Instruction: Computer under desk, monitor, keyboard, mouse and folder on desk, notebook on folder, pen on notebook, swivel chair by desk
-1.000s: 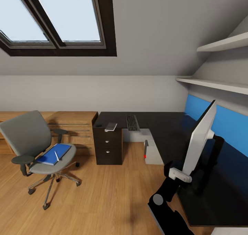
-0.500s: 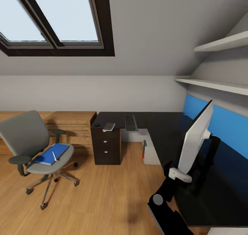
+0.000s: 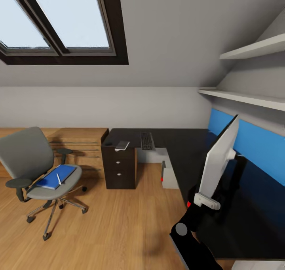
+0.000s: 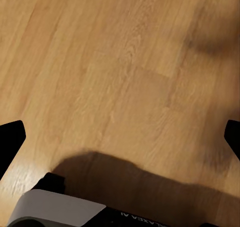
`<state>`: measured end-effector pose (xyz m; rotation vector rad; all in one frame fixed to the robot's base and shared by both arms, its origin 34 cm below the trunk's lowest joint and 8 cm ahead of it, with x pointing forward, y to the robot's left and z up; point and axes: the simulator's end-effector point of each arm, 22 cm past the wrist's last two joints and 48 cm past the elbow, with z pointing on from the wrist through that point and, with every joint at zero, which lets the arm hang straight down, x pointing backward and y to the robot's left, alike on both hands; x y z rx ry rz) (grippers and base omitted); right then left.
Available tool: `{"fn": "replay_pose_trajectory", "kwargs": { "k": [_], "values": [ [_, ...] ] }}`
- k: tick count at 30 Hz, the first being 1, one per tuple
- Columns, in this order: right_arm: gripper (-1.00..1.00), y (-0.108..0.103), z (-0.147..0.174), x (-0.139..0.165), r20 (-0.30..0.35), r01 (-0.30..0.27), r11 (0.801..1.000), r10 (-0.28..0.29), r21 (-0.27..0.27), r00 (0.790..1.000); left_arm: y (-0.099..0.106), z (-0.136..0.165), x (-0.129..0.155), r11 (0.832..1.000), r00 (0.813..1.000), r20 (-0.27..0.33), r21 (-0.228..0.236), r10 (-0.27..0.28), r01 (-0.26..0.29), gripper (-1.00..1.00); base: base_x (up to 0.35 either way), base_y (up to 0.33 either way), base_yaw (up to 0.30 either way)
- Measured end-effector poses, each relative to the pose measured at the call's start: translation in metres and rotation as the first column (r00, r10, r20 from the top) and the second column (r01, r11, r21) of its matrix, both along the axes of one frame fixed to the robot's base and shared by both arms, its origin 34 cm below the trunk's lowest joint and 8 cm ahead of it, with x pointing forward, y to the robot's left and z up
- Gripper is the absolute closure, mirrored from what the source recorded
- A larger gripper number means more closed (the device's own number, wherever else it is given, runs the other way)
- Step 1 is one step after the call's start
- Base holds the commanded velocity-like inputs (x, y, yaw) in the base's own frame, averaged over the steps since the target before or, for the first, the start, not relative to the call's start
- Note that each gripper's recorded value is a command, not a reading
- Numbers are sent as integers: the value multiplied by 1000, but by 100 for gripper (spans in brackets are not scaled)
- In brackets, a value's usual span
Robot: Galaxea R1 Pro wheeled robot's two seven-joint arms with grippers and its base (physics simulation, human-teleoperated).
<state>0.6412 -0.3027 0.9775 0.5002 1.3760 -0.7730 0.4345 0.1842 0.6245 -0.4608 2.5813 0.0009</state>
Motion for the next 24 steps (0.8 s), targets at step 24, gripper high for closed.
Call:
{"fn": "replay_pose_trajectory", "kwargs": {
  "k": [24],
  "values": [
    [-100, 0, 0, 0, 1, -1, 1000, 1, 0, 1000, 0, 0, 0, 1000, 1000, -1, 0, 1, -1, -100, -110, -17, 0]
  ]
}}
